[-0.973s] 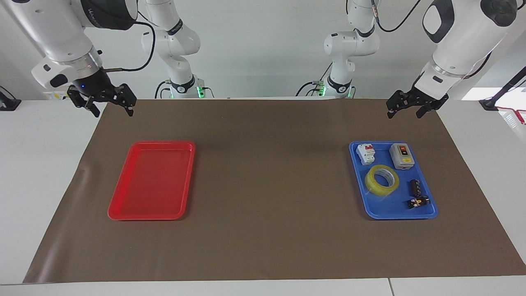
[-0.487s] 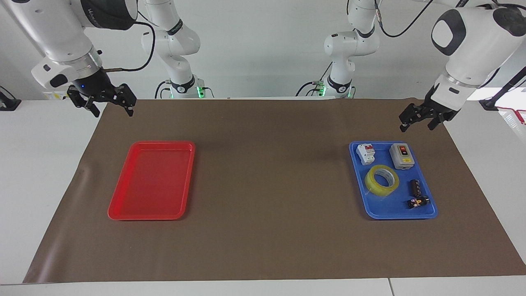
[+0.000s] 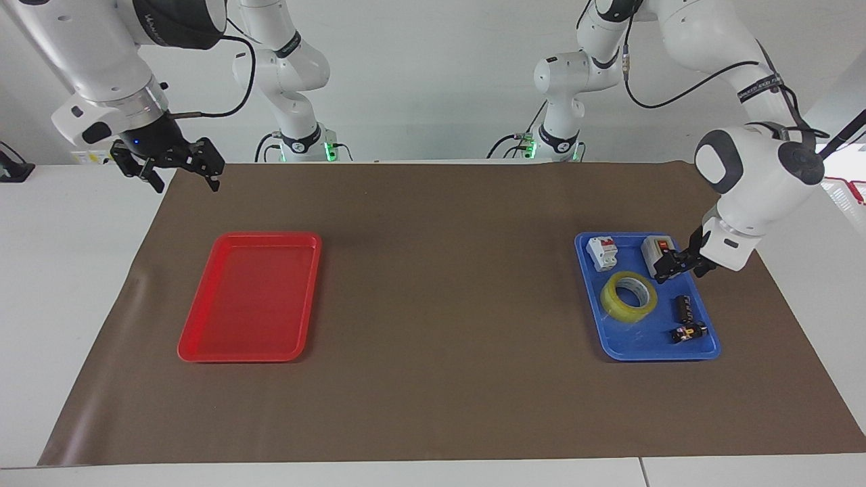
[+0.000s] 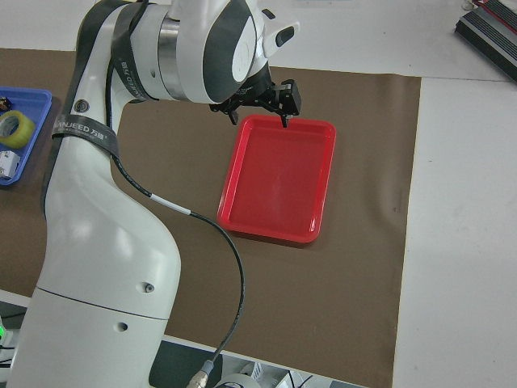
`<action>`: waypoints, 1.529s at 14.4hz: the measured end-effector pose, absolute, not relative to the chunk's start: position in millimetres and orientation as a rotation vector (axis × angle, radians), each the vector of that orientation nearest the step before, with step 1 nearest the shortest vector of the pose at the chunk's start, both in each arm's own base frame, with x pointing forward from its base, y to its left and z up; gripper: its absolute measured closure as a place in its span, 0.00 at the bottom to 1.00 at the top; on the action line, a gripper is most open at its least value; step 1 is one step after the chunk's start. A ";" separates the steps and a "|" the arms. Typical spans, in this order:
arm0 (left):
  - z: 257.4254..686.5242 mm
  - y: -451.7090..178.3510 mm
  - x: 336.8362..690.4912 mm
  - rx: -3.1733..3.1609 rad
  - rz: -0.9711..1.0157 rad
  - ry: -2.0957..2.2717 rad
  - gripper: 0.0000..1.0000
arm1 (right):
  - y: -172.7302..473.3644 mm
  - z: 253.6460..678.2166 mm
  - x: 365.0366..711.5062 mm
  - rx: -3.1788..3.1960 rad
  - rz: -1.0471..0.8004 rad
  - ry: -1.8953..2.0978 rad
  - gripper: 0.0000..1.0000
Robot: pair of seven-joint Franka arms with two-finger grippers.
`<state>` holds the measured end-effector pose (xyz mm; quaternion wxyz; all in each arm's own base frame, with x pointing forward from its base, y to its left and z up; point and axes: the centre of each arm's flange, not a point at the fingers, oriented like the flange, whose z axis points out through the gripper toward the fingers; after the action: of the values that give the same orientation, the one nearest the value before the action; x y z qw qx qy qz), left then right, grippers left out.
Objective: Place and move tape with both arms
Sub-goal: 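Reach the left gripper into the blue tray and grasp the yellow tape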
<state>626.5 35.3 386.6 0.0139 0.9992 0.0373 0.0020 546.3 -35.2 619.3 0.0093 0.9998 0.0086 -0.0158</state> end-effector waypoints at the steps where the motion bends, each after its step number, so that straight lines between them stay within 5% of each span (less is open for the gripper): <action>1: 374.3 35.7 624.3 3.112 0.011 0.119 0.03 | -35.2 619.3 546.3 3.122 -0.049 0.027 0.00; 9: 329.2 31.7 605.3 3.110 -0.078 0.114 0.20 | -35.3 619.3 546.3 3.122 -0.050 0.027 0.00; 14: 323.8 27.6 603.6 3.109 -0.074 0.131 0.75 | -35.3 619.3 546.3 3.122 -0.050 0.027 0.00; 19: 374.5 -6.0 627.6 3.104 -0.220 0.177 0.78 | -35.3 619.3 546.3 3.122 -0.050 0.027 0.00; 22: 428.6 -101.4 636.2 3.116 -0.221 0.311 0.78 | -35.3 619.3 546.3 3.122 -0.050 0.027 0.00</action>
<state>636.2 -101.4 428.6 0.0011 0.9926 0.0991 -0.0703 546.3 -35.3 619.3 0.0093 0.9998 0.0085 -0.0159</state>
